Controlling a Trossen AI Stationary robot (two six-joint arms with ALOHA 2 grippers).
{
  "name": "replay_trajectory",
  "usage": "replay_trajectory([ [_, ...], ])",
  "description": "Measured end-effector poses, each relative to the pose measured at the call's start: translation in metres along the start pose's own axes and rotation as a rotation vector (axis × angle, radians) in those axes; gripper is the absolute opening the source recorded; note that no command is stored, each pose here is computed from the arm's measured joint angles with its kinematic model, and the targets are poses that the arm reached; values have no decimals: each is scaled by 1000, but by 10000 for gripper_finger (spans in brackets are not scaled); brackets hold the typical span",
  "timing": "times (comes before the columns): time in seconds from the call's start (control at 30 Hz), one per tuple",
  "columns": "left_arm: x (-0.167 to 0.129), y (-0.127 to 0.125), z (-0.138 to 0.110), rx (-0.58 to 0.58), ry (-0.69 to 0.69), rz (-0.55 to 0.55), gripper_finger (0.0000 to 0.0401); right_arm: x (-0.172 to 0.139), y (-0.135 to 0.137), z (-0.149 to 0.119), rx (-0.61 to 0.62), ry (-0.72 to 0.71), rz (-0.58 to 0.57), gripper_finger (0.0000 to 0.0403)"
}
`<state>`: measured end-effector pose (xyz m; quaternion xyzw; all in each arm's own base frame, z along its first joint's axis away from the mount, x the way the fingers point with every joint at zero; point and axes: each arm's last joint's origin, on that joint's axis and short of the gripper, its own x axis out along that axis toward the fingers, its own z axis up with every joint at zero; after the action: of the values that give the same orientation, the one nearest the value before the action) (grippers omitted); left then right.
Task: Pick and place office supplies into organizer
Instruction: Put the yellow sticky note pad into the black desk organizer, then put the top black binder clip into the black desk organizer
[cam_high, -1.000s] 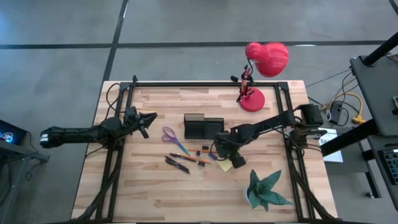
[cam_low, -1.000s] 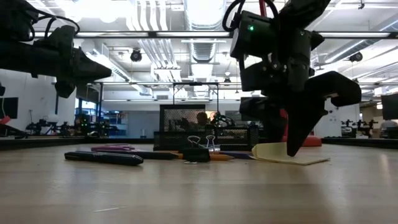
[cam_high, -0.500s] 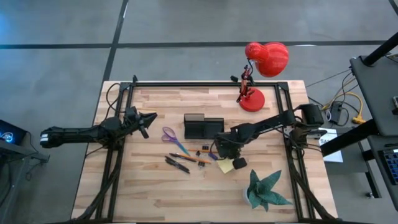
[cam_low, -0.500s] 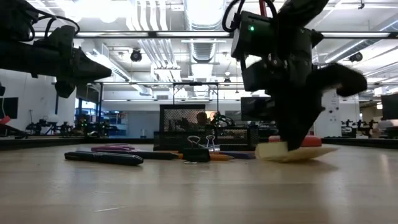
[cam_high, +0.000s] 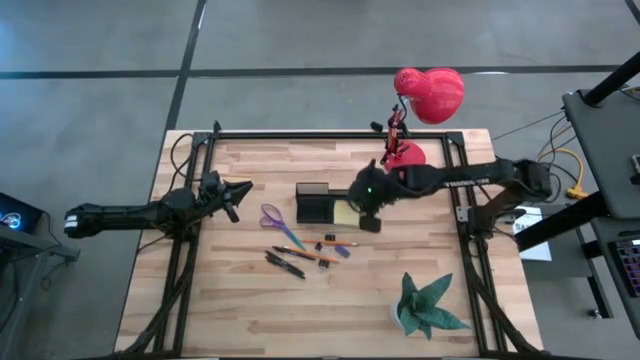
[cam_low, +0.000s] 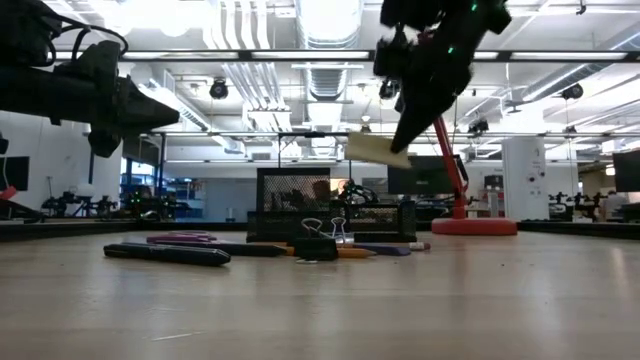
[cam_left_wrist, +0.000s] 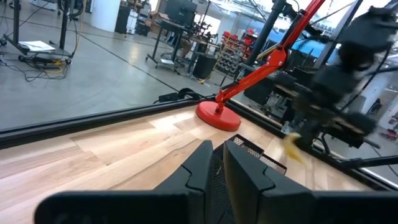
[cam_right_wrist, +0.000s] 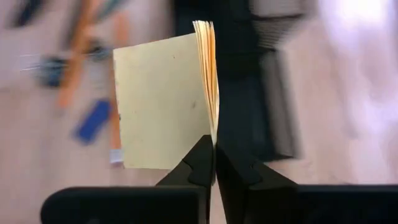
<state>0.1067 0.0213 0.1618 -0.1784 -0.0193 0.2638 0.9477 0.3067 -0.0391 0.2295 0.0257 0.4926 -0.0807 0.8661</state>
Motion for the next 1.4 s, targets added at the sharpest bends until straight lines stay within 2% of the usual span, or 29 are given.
replay_trajectory([
  [0.07,0,0,0,0,0,0,25,10,-13,1,31,10,-25,8],
  [0.2,0,0,0,0,1,0,25,30,-27,7,20,36,-45,8],
  [0.4,0,0,0,1,1,0,25,62,-28,9,-38,121,-9,8],
  [0.6,0,0,0,0,0,0,25,75,-28,11,-88,159,-68,14],
  [0.73,0,0,0,0,0,0,25,68,-27,14,-131,142,-32,49],
  [0.87,0,0,0,0,1,0,25,62,-24,14,-153,142,-18,104],
  [1.0,0,0,0,0,1,0,25,51,-16,17,-240,110,-10,157],
  [1.07,0,0,0,0,1,0,25,43,-7,19,-317,86,6,175],
  [1.13,0,0,0,0,1,0,25,34,6,20,-451,63,24,186],
  [1.33,0,0,0,0,1,0,25,38,53,8,-1126,43,119,194],
  [1.4,0,0,0,0,0,0,25,45,60,9,-1220,16,113,194],
])
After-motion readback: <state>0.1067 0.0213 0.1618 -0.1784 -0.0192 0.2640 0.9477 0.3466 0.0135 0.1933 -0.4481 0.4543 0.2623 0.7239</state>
